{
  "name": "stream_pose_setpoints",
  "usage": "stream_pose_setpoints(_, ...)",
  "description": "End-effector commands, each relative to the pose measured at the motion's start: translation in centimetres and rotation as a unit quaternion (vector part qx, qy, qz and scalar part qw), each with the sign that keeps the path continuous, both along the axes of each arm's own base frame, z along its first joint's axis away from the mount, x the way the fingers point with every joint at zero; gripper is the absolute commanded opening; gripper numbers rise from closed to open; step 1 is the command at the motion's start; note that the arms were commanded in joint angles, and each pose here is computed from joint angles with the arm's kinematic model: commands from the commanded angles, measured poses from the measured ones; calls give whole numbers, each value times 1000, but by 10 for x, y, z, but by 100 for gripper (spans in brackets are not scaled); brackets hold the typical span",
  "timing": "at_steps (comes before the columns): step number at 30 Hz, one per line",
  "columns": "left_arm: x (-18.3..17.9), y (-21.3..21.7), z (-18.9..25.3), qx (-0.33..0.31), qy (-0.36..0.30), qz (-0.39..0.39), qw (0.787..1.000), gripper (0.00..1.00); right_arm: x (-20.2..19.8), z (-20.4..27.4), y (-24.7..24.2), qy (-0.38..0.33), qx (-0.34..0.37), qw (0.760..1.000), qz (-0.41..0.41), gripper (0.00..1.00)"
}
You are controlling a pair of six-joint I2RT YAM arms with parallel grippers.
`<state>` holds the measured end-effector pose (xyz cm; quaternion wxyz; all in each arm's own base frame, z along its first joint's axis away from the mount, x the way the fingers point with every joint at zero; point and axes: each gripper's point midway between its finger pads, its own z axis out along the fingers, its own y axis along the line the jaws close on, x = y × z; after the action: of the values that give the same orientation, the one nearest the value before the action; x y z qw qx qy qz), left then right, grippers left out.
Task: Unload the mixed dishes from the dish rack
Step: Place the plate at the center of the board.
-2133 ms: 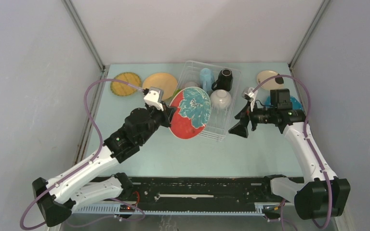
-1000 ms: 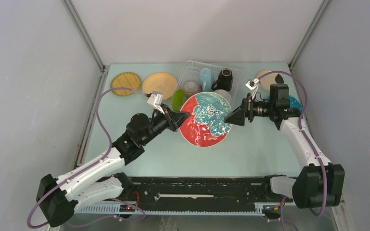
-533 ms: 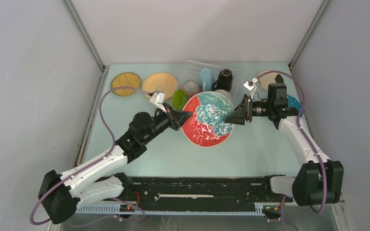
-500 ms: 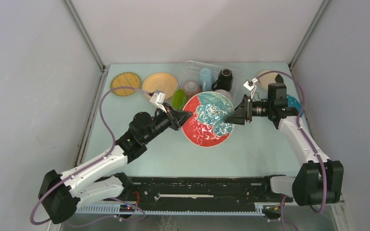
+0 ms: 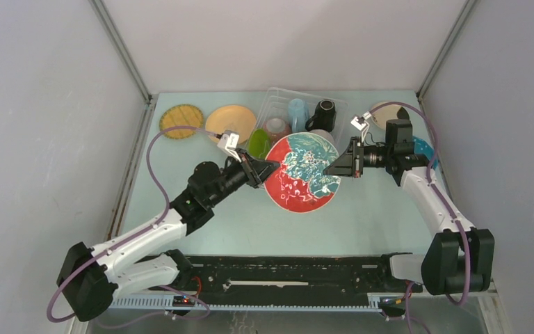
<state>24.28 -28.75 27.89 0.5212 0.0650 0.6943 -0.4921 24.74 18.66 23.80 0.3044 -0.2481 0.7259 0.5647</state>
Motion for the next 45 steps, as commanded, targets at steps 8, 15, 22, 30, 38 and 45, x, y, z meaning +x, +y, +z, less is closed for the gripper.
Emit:
stream_pose_setpoints(8, -9, -1, 70, -110, -63, -27, 992, 46, -11, 20, -8, 2, 54, 998, 40, 0)
stream_pose_setpoints(15, -10, 7, 74, -89, -69, -21, 993, 84, -9, 27, -31, -54, 60, 997, 18, 0)
stream_pose_setpoints(22, -4, 45, 70, -12, -93, 61, 994, 89, -2, 26, -52, -98, 34, 994, -33, 0)
stream_pose_setpoints(30, -3, 79, 44, 58, -96, 119, 987, 100, 9, 23, -86, -140, -39, 984, -106, 0)
stream_pose_setpoints(38, -8, 97, 33, 106, -109, 134, 979, 100, 8, 24, -133, -158, -115, 962, -191, 0)
stream_pose_setpoints(45, -12, 102, 31, 112, -116, 136, 978, 100, -5, 24, -170, -182, -179, 930, -263, 0)
